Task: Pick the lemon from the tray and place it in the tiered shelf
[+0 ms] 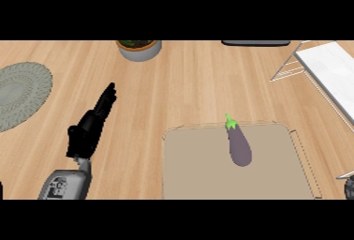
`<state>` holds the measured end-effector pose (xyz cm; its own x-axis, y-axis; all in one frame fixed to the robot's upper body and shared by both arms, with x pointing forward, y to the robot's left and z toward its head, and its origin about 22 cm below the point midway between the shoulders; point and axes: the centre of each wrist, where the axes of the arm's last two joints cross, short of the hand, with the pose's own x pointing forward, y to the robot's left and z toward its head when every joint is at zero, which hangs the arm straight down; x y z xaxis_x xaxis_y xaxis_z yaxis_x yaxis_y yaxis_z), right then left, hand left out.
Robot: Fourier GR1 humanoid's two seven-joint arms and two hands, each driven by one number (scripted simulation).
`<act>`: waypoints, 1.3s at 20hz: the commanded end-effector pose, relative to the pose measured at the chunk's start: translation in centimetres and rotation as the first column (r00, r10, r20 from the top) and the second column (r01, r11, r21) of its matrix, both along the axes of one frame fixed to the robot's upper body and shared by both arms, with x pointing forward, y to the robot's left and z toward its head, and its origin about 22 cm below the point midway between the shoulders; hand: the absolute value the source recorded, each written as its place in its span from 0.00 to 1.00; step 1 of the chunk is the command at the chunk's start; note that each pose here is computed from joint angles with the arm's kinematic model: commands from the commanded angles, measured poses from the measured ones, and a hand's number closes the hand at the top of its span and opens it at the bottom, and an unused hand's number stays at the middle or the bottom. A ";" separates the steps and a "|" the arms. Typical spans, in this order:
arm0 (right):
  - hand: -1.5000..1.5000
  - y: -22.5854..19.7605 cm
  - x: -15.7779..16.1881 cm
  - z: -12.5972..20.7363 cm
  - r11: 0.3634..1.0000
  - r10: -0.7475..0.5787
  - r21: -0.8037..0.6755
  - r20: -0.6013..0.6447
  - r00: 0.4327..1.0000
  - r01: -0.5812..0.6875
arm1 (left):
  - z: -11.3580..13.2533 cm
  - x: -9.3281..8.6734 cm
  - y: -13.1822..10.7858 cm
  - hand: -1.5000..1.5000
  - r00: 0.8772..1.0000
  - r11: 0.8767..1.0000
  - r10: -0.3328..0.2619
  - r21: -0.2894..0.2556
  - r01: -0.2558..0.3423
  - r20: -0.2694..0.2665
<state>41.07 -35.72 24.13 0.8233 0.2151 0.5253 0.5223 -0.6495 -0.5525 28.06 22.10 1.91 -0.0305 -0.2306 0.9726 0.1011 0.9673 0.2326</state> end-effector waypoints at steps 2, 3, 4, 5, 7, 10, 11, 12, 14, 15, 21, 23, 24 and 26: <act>0.00 0.8 -0.9 -1.5 0.976 -0.194 0.117 0.080 0.978 0.184 | -0.2 0.6 -0.7 0.50 1.000 1.000 0.006 0.001 -0.006 -0.008; 0.00 0.4 -1.2 -0.9 0.975 -0.204 0.111 0.085 0.975 0.194 | -0.5 -0.2 0.1 0.50 1.000 1.000 0.016 0.000 -0.016 0.008; 0.00 2.2 -0.7 -1.4 0.978 -0.196 0.088 0.095 0.976 0.188 | 0.6 1.1 0.5 0.50 1.000 1.000 -0.003 0.009 0.003 -0.004; 0.00 2.0 -1.4 -1.7 0.979 -0.192 0.097 0.127 0.973 0.180 | -1.8 -1.0 0.1 0.50 1.000 1.000 0.001 0.002 -0.001 -0.019; 0.00 1.8 -1.8 -0.8 0.986 -0.155 0.088 0.188 0.970 0.141 | -0.5 0.1 -0.7 0.50 1.000 1.000 0.010 -0.008 -0.010 -0.007; 0.00 1.8 -3.1 -1.9 0.992 -0.112 0.082 0.236 0.965 0.095 | -0.8 -1.1 0.5 0.50 1.000 1.000 0.008 -0.004 -0.008 0.000; 0.00 2.7 -2.3 -0.4 0.993 -0.102 0.080 0.281 0.954 0.082 | 0.1 -0.7 -1.4 0.50 1.000 1.000 -0.011 0.006 0.011 0.008; 0.00 3.5 -2.6 -0.1 0.996 -0.057 0.079 0.319 0.946 0.033 | 0.7 0.6 0.1 0.50 1.000 1.000 0.009 -0.003 -0.009 -0.004; 0.00 3.9 -2.9 0.5 0.996 -0.043 0.082 0.321 0.946 0.017 | 0.3 0.2 -0.6 0.50 1.000 1.000 -0.007 0.010 0.007 -0.007; 0.00 3.9 -2.9 0.4 0.997 -0.029 0.078 0.323 0.946 0.004 | 0.3 -0.5 -0.3 0.50 1.000 1.000 0.006 -0.005 -0.006 -0.003; 0.00 4.3 -3.9 3.1 0.999 0.020 0.021 0.401 0.916 -0.031 | 0.0 -0.9 -0.8 0.50 1.000 1.000 0.000 -0.005 0.000 0.003; 0.00 5.6 -4.5 4.1 0.999 0.045 -0.029 0.484 0.874 -0.035 | -1.6 -0.5 -0.7 0.50 1.000 1.000 -0.003 0.013 0.003 -0.007; 0.00 6.2 -5.2 6.8 0.998 0.045 -0.052 0.542 0.839 -0.020 | 0.2 -0.3 -1.6 0.50 1.000 1.000 -0.015 -0.016 0.015 0.011; 0.00 5.9 -6.2 8.4 0.993 0.081 -0.117 0.603 0.794 -0.012 | -0.5 0.5 0.0 0.50 1.000 1.000 0.015 0.002 -0.015 0.003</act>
<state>36.21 -30.61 29.49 0.5283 0.3115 0.7898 0.7292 -0.6430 -0.2342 27.93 21.59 1.45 -0.0301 -0.2287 0.9730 0.0968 0.9682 0.2306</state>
